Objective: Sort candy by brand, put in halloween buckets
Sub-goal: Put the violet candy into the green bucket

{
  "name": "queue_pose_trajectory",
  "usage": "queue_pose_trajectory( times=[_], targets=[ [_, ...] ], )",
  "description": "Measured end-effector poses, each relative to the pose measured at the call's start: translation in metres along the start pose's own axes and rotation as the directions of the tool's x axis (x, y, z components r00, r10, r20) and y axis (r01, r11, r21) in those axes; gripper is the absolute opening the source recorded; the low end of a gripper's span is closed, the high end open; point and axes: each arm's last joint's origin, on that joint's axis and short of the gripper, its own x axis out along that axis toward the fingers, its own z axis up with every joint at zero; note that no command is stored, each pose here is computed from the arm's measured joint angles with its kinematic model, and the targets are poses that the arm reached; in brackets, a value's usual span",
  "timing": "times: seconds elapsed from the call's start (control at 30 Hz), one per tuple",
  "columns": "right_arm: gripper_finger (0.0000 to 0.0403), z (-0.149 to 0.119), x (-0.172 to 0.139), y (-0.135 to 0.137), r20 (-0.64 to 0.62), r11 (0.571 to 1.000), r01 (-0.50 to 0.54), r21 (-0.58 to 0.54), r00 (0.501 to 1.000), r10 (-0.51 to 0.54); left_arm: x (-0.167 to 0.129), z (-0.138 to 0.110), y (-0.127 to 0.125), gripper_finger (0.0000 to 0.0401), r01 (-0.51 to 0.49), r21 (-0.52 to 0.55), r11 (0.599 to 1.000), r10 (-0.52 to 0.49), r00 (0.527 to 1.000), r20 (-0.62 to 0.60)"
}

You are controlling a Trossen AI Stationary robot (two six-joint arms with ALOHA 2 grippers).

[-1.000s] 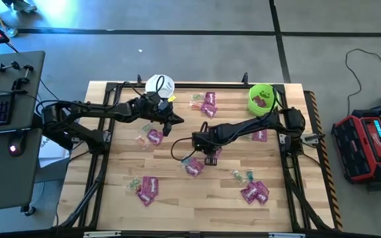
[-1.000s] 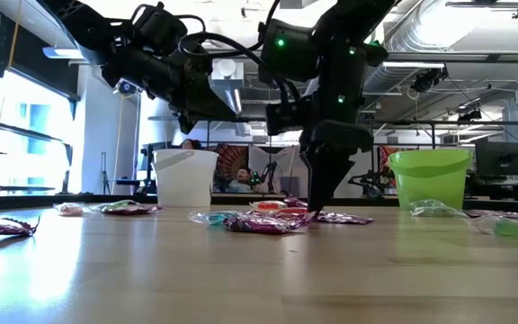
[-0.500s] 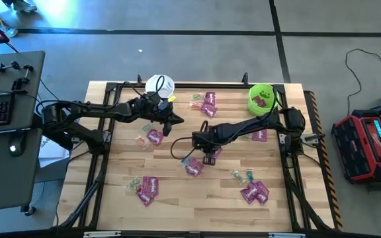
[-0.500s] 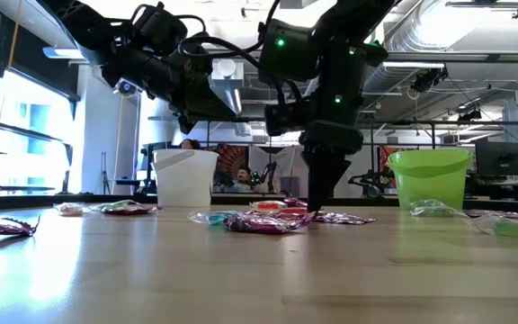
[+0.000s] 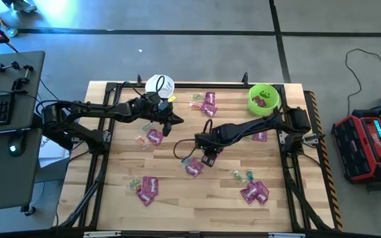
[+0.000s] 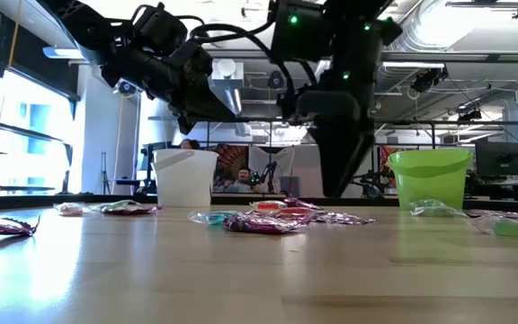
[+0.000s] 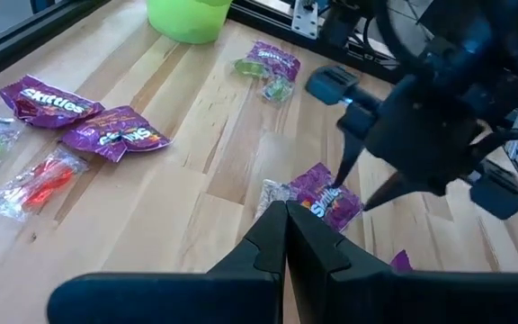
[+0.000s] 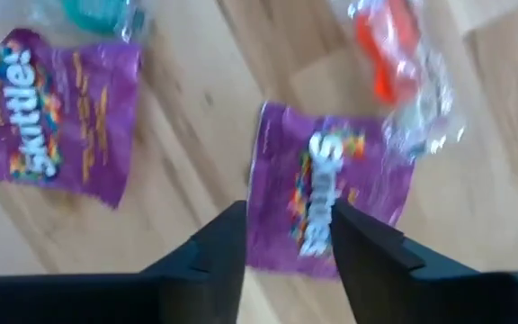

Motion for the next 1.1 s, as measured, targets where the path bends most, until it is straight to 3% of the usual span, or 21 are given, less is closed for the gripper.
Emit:
queue_pose_trajectory(
  times=[0.2, 0.4, 0.63, 1.1],
  targets=[
    [0.0199, -0.016, -0.003, 0.02, -0.015, 1.0, 0.001, 0.01, 1.0, -0.001, 0.0, 0.0, 0.0, 0.0, 0.001, -0.001, 1.0, -0.001, 1.0, -0.003],
    [0.0206, -0.024, -0.003, 0.028, -0.018, 0.999, 0.032, 0.013, 0.999, -0.032, 0.0, 0.0, 0.0, 0.0, 0.001, 0.016, 1.0, -0.001, 1.0, -0.003],
    [0.0204, -0.019, -0.003, 0.028, -0.009, 0.999, -0.017, 0.039, 1.0, 0.017, 0.0, 0.0, -0.001, 0.0, 0.023, 0.016, 1.0, -0.023, 1.0, -0.006],
    [0.0156, -0.007, -0.002, 0.024, 0.041, 0.997, -0.073, 0.035, 0.997, 0.072, 0.0, -0.001, -0.002, 0.0, 0.058, 0.057, 0.997, -0.057, 0.998, -0.015]
  ],
)
